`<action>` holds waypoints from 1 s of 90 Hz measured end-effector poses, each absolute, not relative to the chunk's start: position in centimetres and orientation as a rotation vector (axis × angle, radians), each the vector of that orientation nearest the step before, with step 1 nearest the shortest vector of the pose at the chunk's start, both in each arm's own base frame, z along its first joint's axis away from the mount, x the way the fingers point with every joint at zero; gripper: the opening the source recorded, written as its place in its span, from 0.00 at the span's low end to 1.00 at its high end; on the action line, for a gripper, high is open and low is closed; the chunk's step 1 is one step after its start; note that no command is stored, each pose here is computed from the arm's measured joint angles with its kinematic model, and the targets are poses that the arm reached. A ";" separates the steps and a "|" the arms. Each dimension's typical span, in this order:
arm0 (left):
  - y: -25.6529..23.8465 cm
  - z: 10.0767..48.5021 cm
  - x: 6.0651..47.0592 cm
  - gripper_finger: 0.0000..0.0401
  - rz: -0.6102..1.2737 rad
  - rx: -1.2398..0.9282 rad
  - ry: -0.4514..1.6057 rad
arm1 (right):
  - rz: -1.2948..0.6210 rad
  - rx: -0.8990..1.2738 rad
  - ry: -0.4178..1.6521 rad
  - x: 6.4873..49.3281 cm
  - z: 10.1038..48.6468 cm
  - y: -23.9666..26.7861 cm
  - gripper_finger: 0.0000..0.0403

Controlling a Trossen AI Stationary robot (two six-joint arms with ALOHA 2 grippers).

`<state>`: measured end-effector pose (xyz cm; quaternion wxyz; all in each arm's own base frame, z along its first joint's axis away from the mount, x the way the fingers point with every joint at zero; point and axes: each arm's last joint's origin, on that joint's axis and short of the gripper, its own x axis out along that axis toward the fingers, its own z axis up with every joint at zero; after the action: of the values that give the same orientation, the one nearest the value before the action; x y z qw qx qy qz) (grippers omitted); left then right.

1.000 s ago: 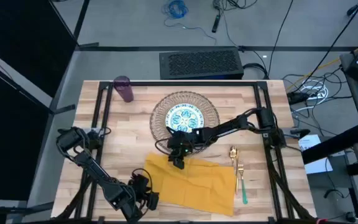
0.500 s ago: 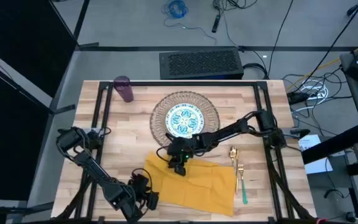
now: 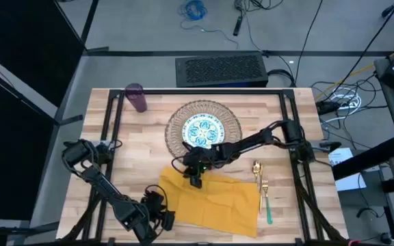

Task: Set table place
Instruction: Fold the yellow table napkin

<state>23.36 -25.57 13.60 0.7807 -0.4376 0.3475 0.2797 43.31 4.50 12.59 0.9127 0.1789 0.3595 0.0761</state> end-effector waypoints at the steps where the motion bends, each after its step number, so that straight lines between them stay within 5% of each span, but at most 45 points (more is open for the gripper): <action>1: -25.6 13.6 23.4 0.61 0.604 -0.945 0.751 | 0.157 0.369 0.741 43.3 12.6 4.5 0.16; 90: -24.9 13.6 24.0 0.61 0.616 -0.930 0.751 | 0.194 0.389 0.774 43.3 10.7 7.0 0.14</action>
<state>24.01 -24.94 13.59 0.7825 -0.4306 0.3477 0.2852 43.26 6.96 10.74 0.9030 0.1883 0.3745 0.0938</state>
